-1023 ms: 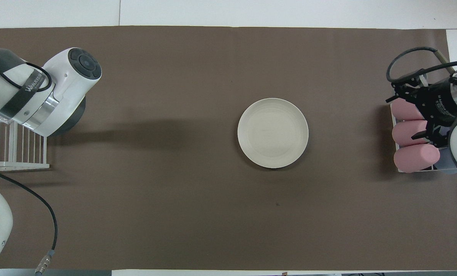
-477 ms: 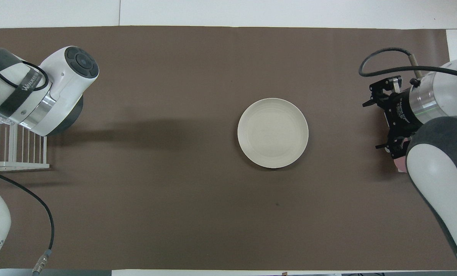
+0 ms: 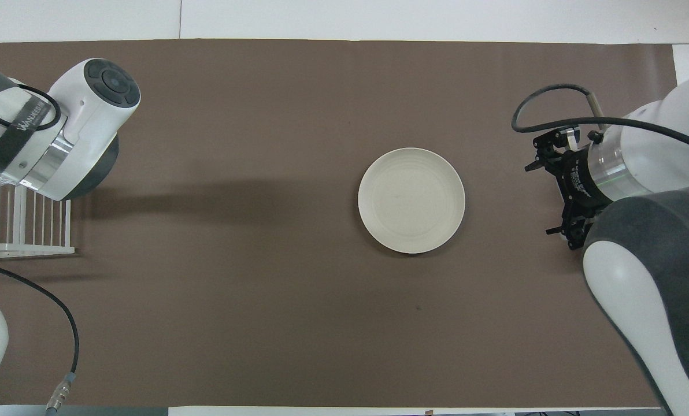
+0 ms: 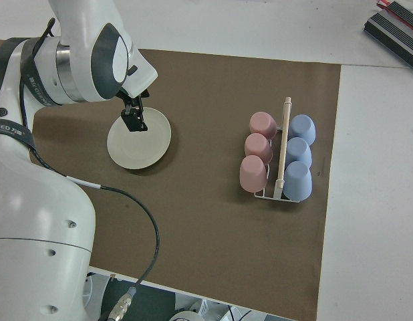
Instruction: Wipe plate with sponge
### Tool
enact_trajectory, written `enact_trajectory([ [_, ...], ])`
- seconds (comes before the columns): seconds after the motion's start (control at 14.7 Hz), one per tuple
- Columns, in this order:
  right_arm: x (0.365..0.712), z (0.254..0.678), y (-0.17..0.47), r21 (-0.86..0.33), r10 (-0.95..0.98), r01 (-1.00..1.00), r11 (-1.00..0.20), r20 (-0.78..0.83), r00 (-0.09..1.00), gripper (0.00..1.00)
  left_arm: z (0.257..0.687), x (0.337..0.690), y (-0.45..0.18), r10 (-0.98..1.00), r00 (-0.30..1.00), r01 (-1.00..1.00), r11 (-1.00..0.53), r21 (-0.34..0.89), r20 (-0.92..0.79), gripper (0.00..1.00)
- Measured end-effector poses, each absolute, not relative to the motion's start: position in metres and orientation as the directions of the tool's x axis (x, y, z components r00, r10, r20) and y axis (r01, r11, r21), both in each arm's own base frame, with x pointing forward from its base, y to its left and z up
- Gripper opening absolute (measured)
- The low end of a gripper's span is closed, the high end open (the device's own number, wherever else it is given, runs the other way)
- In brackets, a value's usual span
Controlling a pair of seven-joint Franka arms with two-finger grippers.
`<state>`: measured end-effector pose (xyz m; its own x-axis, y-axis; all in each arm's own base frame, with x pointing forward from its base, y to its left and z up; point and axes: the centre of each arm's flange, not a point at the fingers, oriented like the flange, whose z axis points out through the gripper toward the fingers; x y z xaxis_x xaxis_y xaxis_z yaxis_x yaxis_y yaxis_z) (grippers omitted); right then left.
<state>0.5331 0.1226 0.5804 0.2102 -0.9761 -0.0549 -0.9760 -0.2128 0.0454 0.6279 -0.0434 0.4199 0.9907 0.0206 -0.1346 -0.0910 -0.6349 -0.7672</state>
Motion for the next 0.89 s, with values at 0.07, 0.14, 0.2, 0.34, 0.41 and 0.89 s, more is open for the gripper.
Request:
enact_trajectory([
  [0.07,0.531,0.582,0.138,0.035,-0.980,-0.980,-0.195,-0.054,0.193,1.00,0.436,0.628,-0.047,0.057,0.991,-0.049,-0.685,-0.727,-0.121,0.04],
  [0.14,0.528,0.583,0.153,0.023,-0.982,-0.983,-0.180,-0.053,0.179,1.00,0.456,0.628,-0.052,0.098,0.989,-0.002,-0.741,-0.672,-0.111,0.04],
  [0.2,0.525,0.584,0.165,0.017,-0.984,-0.985,-0.171,-0.054,0.170,1.00,0.478,0.626,-0.057,0.139,0.984,0.044,-0.796,-0.604,-0.112,0.04],
  [0.34,0.520,0.586,0.184,0.016,-0.987,-0.992,-0.126,-0.100,0.123,1.00,0.516,0.618,-0.071,0.193,0.971,0.111,-0.888,-0.447,-0.142,0.04],
  [0.41,0.520,0.589,0.194,0.006,-0.986,-0.997,-0.074,-0.147,0.072,1.00,0.527,0.615,-0.078,0.205,0.964,0.134,-0.926,-0.354,-0.170,0.04],
  [0.89,0.492,0.591,0.297,-0.058,-0.978,-0.996,0.069,-0.203,-0.056,1.00,0.578,0.590,-0.031,0.248,0.891,0.396,-0.836,0.381,-0.381,0.04],
])
